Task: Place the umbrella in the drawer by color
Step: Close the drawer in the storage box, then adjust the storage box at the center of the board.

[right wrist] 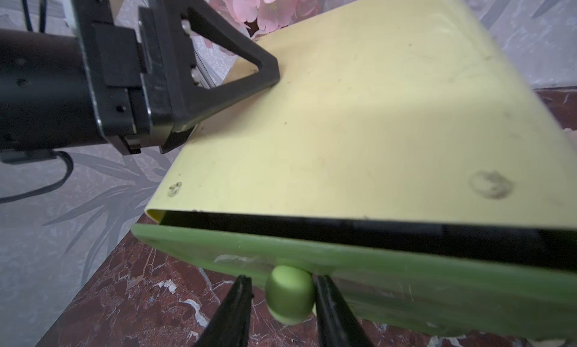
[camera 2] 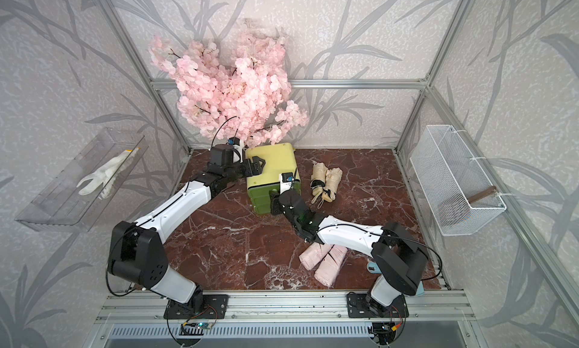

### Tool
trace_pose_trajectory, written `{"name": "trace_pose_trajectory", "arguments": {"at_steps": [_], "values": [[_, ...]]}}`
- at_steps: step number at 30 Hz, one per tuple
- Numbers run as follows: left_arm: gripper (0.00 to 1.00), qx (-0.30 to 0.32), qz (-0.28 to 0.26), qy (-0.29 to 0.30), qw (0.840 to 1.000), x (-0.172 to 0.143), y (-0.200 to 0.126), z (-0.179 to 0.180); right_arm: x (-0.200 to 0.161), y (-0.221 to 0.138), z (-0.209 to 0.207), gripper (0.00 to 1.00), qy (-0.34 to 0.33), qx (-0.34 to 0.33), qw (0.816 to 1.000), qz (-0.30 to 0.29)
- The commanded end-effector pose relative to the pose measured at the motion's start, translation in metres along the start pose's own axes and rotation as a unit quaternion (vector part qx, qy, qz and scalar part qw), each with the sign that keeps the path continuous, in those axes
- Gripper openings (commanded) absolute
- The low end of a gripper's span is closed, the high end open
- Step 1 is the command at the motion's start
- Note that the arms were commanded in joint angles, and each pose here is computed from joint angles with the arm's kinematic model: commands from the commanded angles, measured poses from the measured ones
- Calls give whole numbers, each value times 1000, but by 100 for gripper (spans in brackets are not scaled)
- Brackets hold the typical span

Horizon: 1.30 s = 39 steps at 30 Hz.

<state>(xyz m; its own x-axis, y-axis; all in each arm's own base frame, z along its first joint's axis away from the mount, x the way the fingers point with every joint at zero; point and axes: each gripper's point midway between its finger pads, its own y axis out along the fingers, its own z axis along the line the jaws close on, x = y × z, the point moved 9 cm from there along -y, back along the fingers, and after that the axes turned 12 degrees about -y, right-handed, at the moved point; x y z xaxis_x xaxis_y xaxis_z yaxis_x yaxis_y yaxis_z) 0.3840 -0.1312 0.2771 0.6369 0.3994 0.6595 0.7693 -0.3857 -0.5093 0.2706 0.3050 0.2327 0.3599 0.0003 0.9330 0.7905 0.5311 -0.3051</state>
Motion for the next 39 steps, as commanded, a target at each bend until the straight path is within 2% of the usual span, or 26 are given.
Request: {"name": "trace_pose_trajectory", "arguments": {"at_steps": [1,6,10,15,19,21,24,29,34,39], "values": [[96,-27,44,10,999,-20,-6,-13,25,6,0,38,7,12,999,-45],[96,-29,38,10,999,-19,-12,-16,24,9,-5,40,7,10,999,-40],[98,-13,23,8,1000,-16,-21,-15,21,-1,-17,47,12,22,1000,-7],[99,-2,13,3,1000,-15,-26,-12,25,-45,-35,54,-4,18,999,28],[99,-7,11,-4,1000,-15,-25,-12,49,-81,-57,62,-14,-6,999,47],[99,-10,13,-8,1000,-16,-24,-12,62,-86,-70,68,-2,-1,999,51],[99,-12,16,-14,1000,-19,-20,-11,78,-73,-92,73,24,9,998,66],[99,-18,18,-19,999,-20,-23,-12,96,-25,-108,82,65,68,992,85],[99,-30,15,-24,999,-25,-28,-15,102,15,-107,83,79,105,986,100],[99,-41,20,-20,999,-35,-31,-24,88,44,-110,83,102,116,980,123]]}}
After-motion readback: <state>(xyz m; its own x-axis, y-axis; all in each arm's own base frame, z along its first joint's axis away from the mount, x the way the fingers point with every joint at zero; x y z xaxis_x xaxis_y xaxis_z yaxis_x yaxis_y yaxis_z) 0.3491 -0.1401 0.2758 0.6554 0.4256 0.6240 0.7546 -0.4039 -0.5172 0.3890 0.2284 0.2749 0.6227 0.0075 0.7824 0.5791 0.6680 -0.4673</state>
